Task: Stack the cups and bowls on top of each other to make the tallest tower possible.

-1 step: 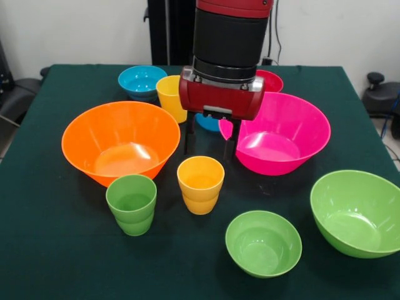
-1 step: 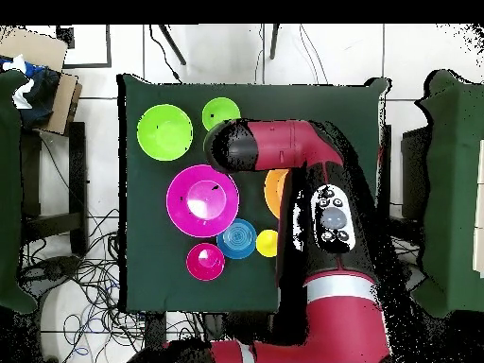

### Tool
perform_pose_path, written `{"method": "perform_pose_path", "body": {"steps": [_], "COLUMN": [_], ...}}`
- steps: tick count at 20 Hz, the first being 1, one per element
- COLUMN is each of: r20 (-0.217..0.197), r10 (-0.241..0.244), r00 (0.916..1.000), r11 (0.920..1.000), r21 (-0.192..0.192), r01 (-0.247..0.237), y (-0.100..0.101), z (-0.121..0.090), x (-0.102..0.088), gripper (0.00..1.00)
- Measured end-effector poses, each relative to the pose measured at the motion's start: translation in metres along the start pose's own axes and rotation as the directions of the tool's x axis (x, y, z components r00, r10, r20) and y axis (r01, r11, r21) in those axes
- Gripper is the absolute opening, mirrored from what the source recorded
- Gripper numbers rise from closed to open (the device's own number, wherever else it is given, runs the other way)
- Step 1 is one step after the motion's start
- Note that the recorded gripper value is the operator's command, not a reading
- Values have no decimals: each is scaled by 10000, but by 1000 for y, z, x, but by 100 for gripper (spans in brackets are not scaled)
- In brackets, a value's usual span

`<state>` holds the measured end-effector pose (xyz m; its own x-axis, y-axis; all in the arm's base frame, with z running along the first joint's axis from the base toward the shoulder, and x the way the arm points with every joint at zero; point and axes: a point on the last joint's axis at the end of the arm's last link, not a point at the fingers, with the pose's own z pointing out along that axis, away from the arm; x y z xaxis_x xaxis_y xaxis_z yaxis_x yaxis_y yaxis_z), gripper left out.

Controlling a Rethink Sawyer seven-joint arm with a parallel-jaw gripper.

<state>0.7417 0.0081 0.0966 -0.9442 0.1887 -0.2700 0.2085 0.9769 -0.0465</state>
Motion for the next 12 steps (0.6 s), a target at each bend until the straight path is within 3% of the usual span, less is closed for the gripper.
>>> {"method": "perform_pose_path", "body": {"steps": [12], "r20": [511], "r10": [-486], "r00": [9975], "r11": [9985], "r21": [-216], "r01": [497], "y": [33], "z": [-2], "x": [2], "gripper": [100]}}
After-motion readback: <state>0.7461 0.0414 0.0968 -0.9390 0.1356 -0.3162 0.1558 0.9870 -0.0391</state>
